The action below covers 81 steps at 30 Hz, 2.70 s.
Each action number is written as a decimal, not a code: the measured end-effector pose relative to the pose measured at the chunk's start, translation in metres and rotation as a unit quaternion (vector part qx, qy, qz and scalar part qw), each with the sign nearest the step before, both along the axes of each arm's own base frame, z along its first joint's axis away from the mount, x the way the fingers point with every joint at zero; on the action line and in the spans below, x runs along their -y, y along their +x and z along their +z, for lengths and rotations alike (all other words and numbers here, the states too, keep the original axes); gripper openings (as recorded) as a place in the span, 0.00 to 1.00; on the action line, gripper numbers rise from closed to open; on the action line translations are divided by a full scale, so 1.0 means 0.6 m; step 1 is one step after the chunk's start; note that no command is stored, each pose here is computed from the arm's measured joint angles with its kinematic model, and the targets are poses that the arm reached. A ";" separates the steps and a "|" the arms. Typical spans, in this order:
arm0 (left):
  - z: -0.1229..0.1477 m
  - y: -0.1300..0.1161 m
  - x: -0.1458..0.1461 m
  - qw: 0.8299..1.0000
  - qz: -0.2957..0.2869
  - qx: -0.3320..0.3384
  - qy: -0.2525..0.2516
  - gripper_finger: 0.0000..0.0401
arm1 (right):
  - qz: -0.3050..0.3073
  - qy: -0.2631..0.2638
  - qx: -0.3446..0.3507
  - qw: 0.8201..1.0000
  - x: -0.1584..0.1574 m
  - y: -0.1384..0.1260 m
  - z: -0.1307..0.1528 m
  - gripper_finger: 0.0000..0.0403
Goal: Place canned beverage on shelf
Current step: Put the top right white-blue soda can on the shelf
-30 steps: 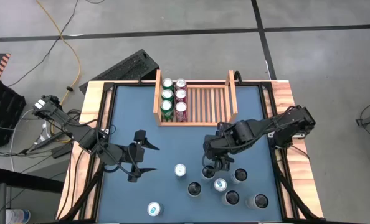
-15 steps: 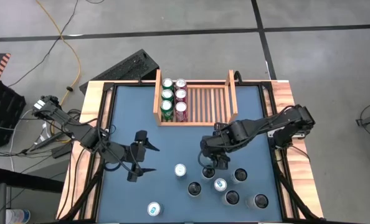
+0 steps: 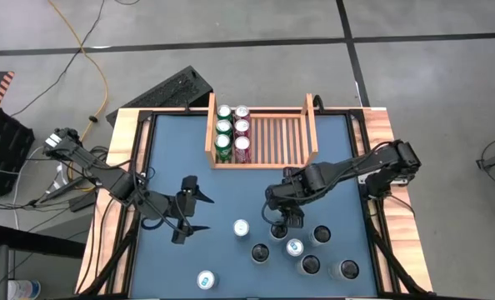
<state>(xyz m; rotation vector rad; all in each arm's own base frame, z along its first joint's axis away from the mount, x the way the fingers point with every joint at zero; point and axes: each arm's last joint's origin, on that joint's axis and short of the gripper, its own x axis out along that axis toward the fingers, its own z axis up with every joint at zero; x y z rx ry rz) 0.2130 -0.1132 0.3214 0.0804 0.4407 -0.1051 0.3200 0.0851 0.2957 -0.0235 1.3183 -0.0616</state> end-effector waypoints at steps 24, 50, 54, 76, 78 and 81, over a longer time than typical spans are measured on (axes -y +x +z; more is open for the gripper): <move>0.000 0.000 0.001 1.000 -0.011 -0.001 -0.008 0.85 | -0.001 0.044 -0.012 0.999 0.018 0.009 -0.025 0.58; 0.000 0.000 0.002 1.000 -0.012 0.001 -0.008 0.85 | 0.011 0.024 -0.022 0.999 0.042 0.010 -0.026 0.38; -0.001 0.000 0.002 1.000 -0.020 -0.004 -0.010 0.85 | 0.018 0.013 0.001 1.000 0.060 0.017 0.011 0.38; -0.003 -0.007 -0.001 0.999 -0.023 -0.021 -0.010 0.85 | -0.096 -0.074 0.086 0.989 0.352 0.016 0.102 0.38; -0.003 -0.008 -0.002 1.000 -0.020 -0.021 -0.008 0.85 | -0.111 -0.071 0.082 0.988 0.387 0.020 0.086 0.38; -0.004 -0.011 -0.004 0.999 -0.014 -0.030 -0.011 0.85 | -0.123 -0.047 0.068 0.989 0.438 0.023 0.053 0.38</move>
